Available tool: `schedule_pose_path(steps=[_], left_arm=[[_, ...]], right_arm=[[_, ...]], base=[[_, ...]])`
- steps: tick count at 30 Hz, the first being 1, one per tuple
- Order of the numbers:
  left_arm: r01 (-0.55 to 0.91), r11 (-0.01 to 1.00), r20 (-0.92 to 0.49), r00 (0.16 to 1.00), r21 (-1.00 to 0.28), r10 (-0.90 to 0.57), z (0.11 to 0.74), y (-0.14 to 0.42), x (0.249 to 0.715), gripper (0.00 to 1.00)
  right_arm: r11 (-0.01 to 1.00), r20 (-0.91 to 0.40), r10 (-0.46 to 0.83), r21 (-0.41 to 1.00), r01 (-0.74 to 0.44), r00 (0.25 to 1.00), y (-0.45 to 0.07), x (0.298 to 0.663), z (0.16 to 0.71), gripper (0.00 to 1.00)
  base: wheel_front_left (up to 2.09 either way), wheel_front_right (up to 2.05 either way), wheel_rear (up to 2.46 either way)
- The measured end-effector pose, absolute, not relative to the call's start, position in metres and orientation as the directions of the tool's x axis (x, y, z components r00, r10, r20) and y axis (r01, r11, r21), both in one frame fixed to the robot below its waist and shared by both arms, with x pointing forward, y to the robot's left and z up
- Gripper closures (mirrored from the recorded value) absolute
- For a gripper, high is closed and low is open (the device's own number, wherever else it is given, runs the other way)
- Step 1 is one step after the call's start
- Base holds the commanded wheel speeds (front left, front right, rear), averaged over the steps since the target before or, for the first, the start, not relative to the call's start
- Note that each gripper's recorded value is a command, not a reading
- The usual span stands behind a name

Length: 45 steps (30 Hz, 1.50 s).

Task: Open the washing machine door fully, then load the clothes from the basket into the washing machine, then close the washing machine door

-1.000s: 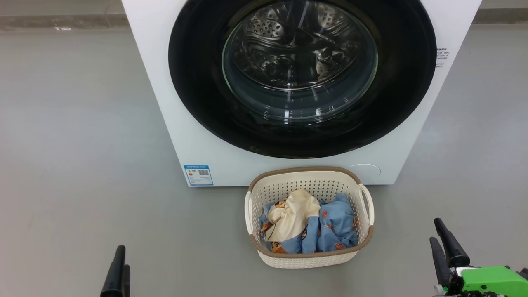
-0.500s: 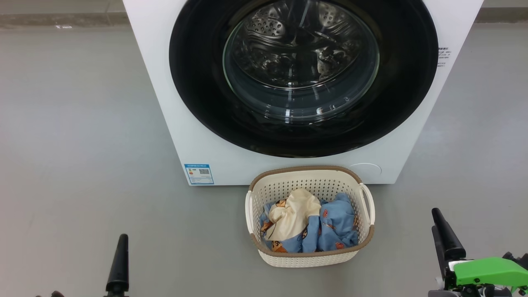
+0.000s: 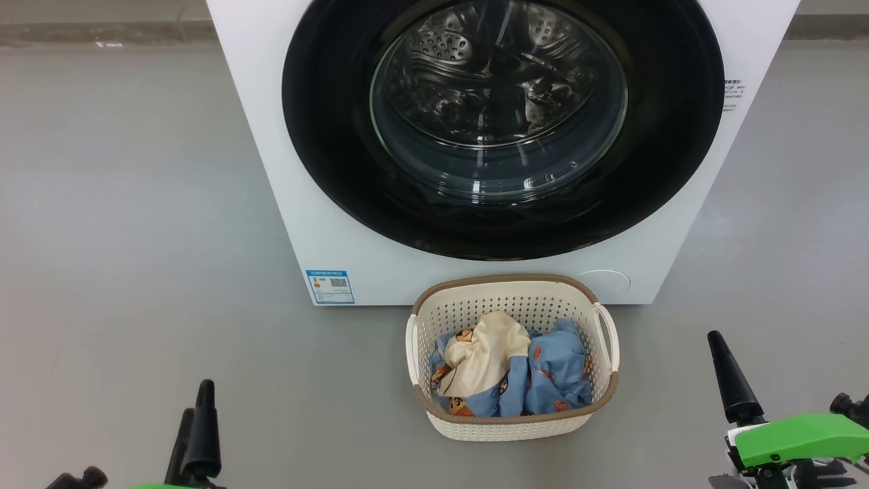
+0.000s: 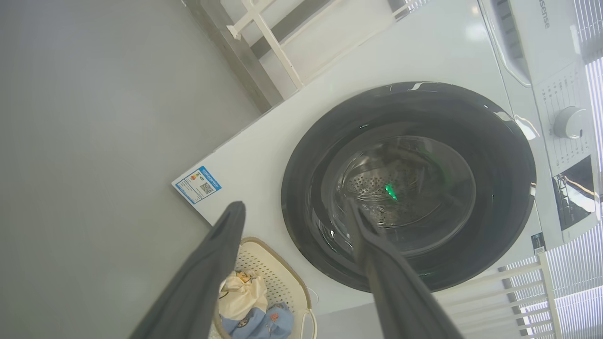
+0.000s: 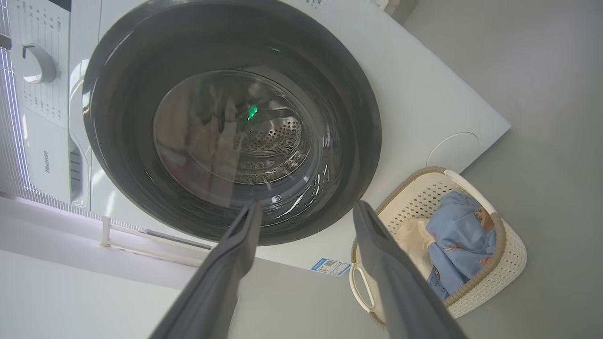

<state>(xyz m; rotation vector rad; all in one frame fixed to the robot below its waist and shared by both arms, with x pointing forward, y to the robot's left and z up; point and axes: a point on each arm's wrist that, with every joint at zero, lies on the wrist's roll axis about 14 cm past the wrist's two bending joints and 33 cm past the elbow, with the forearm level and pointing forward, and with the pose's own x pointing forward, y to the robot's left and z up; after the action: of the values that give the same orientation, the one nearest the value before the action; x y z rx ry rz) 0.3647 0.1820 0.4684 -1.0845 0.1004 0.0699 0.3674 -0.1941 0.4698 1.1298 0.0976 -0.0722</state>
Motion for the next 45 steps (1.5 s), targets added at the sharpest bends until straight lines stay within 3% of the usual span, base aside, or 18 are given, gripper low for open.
schedule_pose_path(steps=[16, 45], left_arm=[[-0.096, 0.642, -0.102, 0.994, -0.761, 0.027, 0.471, 0.185, 0.365, 0.0], [-0.005, 0.85, 0.011, 1.0, -0.527, 0.013, 0.498, 0.181, 0.372, 0.0]], right_arm=[[0.629, -0.074, 0.016, 0.776, 0.047, 0.997, -0.19, 0.372, 0.48, 0.0], [0.838, 0.008, 0.035, 0.544, -0.033, 0.999, -0.189, 0.371, 0.497, 0.0]], base=[[0.0, 0.0, 0.0], [0.0, 0.0, 0.0]])
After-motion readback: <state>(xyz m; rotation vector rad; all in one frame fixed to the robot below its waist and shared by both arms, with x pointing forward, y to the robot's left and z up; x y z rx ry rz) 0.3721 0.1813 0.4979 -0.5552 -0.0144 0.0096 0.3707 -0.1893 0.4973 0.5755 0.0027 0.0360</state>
